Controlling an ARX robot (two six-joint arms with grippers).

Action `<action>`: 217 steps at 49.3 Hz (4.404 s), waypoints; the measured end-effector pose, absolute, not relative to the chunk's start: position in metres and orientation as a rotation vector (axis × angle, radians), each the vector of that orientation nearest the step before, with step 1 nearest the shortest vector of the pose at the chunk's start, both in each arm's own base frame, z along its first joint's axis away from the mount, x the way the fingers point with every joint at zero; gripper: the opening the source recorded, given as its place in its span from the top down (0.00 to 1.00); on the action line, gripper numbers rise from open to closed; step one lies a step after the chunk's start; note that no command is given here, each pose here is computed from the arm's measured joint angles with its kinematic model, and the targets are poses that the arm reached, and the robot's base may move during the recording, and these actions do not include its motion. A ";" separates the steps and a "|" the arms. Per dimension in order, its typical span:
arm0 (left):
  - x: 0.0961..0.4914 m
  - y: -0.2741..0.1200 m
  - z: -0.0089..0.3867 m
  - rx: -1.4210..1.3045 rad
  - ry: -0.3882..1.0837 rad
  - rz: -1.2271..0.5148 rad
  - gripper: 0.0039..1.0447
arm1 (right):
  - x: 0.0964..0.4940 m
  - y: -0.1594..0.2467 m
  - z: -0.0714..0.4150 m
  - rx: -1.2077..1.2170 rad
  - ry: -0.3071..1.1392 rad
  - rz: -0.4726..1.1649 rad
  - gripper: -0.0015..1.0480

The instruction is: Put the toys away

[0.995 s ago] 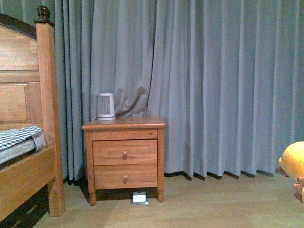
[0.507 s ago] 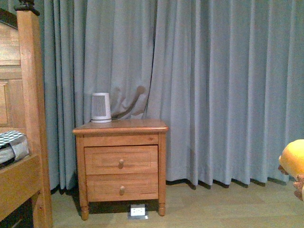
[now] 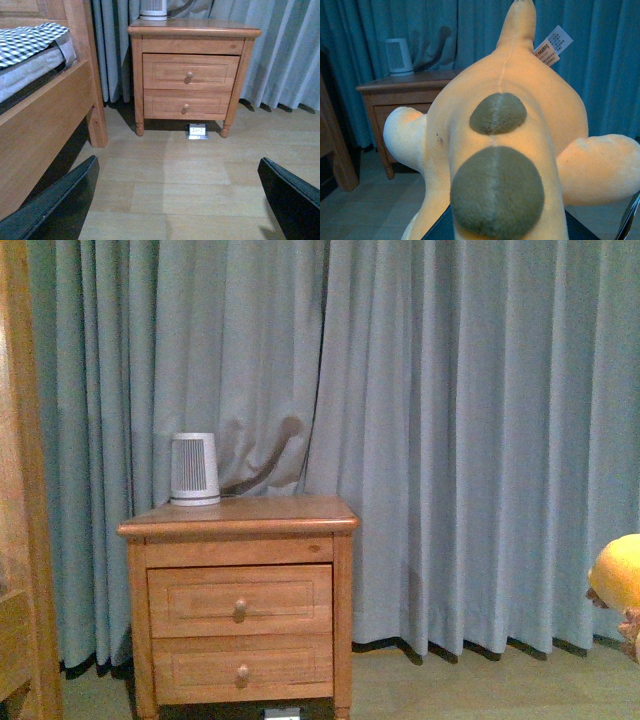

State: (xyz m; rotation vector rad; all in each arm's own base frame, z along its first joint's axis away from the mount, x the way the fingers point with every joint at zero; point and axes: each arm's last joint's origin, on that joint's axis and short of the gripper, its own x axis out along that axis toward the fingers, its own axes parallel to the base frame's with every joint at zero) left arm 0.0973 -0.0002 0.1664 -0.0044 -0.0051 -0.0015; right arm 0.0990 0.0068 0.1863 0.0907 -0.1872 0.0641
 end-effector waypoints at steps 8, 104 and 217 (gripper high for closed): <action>0.097 0.000 0.166 -0.004 -0.005 -0.002 0.05 | 0.099 0.007 0.186 0.091 -0.187 0.064 0.81; 0.097 0.000 0.166 -0.005 -0.005 0.000 0.05 | 0.099 0.007 0.186 0.091 -0.186 0.060 0.81; 0.097 0.000 0.166 -0.004 -0.006 -0.002 0.05 | 0.099 0.007 0.186 0.091 -0.187 0.063 0.81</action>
